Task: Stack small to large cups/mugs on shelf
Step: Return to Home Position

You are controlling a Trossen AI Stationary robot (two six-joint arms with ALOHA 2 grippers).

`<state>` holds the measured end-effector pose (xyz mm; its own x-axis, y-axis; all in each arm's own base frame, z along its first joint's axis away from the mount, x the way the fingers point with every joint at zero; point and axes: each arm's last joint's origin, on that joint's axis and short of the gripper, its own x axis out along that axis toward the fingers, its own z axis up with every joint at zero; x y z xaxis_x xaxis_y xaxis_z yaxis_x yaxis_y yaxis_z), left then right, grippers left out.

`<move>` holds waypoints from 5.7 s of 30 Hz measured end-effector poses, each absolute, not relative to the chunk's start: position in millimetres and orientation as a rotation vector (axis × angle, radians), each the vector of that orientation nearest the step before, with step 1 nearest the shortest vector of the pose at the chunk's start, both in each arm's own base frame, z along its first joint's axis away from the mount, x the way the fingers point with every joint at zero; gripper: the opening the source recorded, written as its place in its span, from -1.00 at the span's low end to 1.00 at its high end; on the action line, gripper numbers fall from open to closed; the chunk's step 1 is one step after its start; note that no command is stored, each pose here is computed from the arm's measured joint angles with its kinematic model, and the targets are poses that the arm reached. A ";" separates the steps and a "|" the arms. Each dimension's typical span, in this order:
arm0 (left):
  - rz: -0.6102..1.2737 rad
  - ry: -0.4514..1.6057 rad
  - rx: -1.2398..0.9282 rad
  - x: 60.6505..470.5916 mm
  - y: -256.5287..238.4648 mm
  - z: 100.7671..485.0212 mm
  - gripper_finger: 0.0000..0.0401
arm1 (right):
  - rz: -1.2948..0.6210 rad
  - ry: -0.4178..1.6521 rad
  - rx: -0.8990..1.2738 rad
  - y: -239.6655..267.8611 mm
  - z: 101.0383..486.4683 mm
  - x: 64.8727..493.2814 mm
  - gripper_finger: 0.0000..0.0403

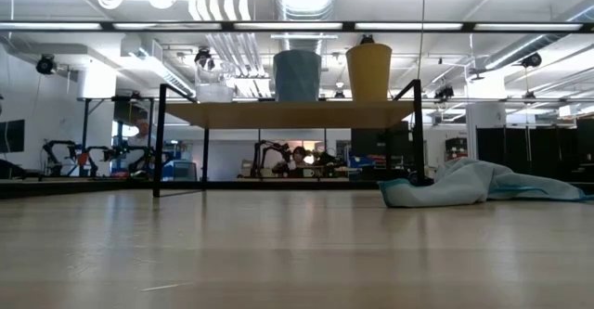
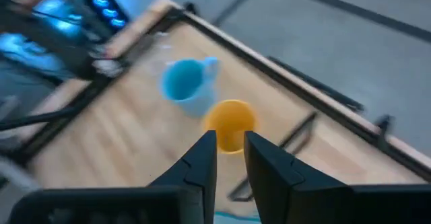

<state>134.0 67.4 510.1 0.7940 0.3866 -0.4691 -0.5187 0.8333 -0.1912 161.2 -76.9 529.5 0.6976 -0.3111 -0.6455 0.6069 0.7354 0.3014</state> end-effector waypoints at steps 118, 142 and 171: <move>0.353 -0.045 -0.249 96.5 27.0 165.9 -0.71 | -0.199 -0.053 0.393 9.2 169.2 97.3 -0.62; 0.354 -0.040 -0.248 96.8 27.0 165.2 -0.71 | -0.199 -0.052 0.395 9.2 169.1 97.4 -0.61; 0.354 -0.041 -0.248 96.8 27.0 165.1 -0.71 | -0.199 -0.052 0.395 9.3 169.1 97.4 -0.65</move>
